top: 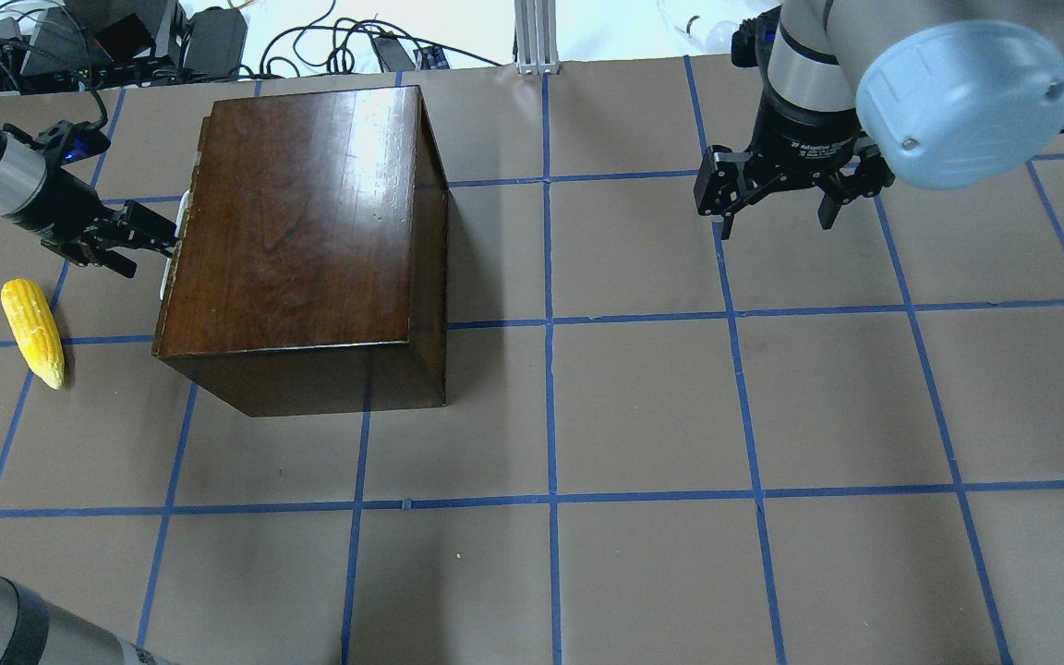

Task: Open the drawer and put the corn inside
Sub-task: 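Pull the drawer outward from the cabinet with the left gripper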

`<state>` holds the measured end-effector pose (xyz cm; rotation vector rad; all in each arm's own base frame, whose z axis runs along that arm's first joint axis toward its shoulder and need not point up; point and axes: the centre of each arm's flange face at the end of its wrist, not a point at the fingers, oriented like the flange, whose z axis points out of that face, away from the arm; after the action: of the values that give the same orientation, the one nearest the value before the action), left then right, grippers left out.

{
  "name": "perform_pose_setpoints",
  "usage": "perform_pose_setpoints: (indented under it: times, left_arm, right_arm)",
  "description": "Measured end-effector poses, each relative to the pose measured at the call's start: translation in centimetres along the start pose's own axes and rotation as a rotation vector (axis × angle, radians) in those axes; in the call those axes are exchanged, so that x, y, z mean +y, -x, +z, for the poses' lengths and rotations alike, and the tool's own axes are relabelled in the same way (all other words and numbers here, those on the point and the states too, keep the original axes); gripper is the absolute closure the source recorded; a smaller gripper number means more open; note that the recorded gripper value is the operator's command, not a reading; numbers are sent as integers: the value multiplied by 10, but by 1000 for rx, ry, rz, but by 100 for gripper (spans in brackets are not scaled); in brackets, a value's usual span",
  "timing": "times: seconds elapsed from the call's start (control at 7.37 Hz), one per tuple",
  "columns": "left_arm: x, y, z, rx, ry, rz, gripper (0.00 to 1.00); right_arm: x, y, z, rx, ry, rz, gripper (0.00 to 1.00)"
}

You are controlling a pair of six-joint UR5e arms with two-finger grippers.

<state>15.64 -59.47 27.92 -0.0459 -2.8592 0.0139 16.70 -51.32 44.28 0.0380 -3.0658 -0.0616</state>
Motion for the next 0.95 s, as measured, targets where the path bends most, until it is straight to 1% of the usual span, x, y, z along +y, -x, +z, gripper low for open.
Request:
perform_pose_setpoints:
  times: [0.41,0.95]
  left_arm:
    - [-2,6,-12,-64,10,5,0]
    - [5,30,-18,-77,9,-28,0]
  right_arm:
    - [0,0,0,0,0,0,0]
    - [0,0,0,0,0,0,0]
